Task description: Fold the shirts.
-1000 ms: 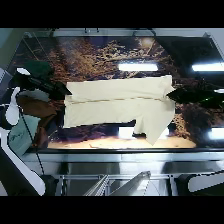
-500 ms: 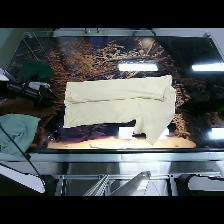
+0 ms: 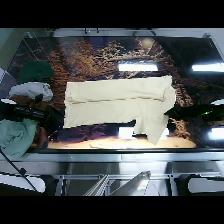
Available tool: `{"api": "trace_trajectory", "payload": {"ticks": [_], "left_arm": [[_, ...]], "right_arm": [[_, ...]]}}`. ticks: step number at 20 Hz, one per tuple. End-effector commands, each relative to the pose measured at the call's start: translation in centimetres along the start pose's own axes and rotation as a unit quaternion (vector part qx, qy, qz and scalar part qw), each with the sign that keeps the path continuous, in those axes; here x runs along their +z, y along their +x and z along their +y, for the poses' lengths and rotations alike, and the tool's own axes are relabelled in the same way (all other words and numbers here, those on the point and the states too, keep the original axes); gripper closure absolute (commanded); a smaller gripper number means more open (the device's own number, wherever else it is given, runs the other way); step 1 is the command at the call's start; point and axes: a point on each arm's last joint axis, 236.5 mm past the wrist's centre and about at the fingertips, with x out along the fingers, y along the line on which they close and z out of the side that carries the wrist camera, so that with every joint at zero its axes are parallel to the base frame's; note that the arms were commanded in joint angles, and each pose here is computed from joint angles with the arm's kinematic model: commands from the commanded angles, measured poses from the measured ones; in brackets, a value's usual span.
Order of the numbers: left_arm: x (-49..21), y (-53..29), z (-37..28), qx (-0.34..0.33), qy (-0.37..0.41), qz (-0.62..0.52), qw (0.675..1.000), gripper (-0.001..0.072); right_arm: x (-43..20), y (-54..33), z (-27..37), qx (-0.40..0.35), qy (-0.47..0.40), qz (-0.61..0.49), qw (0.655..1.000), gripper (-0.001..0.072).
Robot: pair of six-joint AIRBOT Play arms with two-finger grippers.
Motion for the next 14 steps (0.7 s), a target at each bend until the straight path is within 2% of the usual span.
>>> {"api": "trace_trajectory", "payload": {"ticks": [1, 3, 4, 7, 8, 9, 10, 14], "left_arm": [[0.3, 1.7, 1.1, 0.027, 0.000, -0.013, 1.000, 0.0222], [0.3, 2.7, 0.9, 0.036, 0.004, 0.003, 0.999, 0.0223], [0.0, 3.0, 1.0, 0.049, 0.009, 0.019, 0.999, 0.0267], [0.1, 4.2, 0.0, 0.071, 0.035, 0.047, 0.996, 0.0284], [0.1, 4.7, -0.8, 0.073, 0.049, 0.059, 0.994, 0.0411], [-0.1, 4.9, -1.5, 0.070, 0.069, 0.074, 0.992, 0.0709], [-0.5, 5.0, -2.3, 0.069, 0.085, 0.089, 0.990, 0.0687], [-2.2, 2.7, -3.8, 0.038, 0.087, 0.133, 0.987, 0.0690]], "right_arm": [[0.3, 1.6, 1.4, 0.002, -0.013, -0.003, 1.000, 0.0689], [0.1, 1.6, 1.5, 0.005, -0.014, 0.001, 1.000, 0.0689], [-0.1, 1.6, 1.6, 0.007, -0.014, 0.004, 1.000, 0.0689], [-0.6, 1.6, 2.0, 0.016, -0.016, 0.015, 1.000, 0.0689], [-0.8, 1.5, 2.2, 0.020, -0.017, 0.020, 0.999, 0.0689], [-1.1, 1.5, 2.4, 0.025, -0.018, 0.027, 0.999, 0.0689], [-1.5, 1.4, 2.6, 0.030, -0.018, 0.035, 0.999, 0.0689], [-2.9, -2.2, 3.0, 0.053, -0.031, 0.053, 0.997, 0.0689]]}}
